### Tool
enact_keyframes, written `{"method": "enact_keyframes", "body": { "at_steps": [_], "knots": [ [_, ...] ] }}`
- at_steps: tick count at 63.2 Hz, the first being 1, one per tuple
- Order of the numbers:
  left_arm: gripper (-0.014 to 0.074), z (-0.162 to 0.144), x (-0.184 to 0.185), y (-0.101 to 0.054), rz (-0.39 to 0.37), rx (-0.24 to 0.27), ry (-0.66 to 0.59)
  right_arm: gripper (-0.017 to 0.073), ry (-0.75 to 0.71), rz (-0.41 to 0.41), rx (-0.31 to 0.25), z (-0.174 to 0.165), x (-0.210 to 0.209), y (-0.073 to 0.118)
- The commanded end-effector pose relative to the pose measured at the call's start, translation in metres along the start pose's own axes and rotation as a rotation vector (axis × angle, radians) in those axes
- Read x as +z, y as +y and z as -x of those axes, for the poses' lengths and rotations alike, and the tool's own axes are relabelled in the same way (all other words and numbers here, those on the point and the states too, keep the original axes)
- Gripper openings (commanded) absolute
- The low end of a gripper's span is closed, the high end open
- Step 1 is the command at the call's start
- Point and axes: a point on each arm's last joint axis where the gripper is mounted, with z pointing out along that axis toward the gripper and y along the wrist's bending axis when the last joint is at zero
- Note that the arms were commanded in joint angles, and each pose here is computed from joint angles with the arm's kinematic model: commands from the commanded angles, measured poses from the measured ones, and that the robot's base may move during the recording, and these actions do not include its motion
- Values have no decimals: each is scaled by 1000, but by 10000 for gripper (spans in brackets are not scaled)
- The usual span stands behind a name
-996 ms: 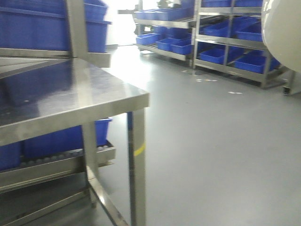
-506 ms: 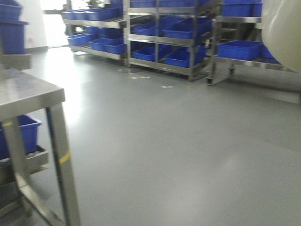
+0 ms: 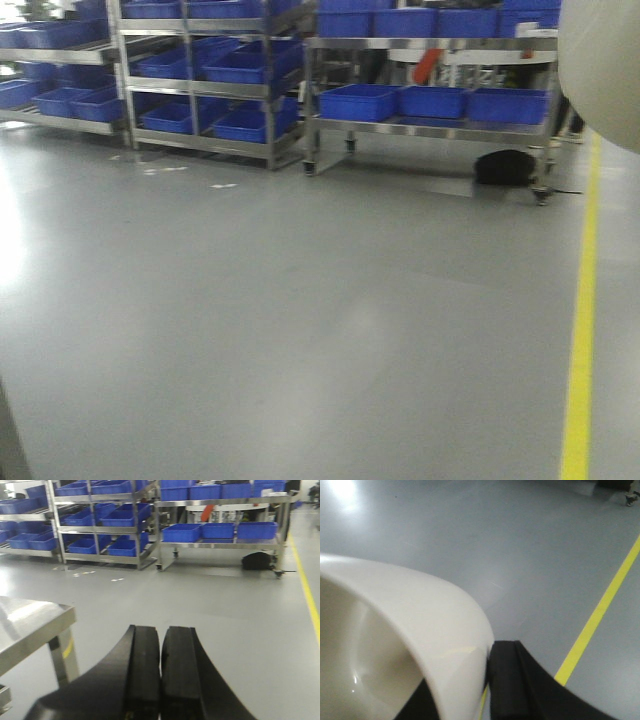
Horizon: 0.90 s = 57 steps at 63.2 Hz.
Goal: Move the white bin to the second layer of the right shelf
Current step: 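Drive away from the table holding the white bin in the right gripper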
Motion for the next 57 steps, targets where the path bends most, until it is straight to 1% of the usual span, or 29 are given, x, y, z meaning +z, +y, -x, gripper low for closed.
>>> {"method": "enact_keyframes", "body": {
  "at_steps": [1, 57],
  "knots": [
    [85, -4, 0, 0, 2, -9, -61, 57, -140, 7, 3, 19, -6, 1],
    [85, -4, 0, 0, 2, -9, -61, 57, -139, 7, 3, 19, -6, 1]
  ]
}}
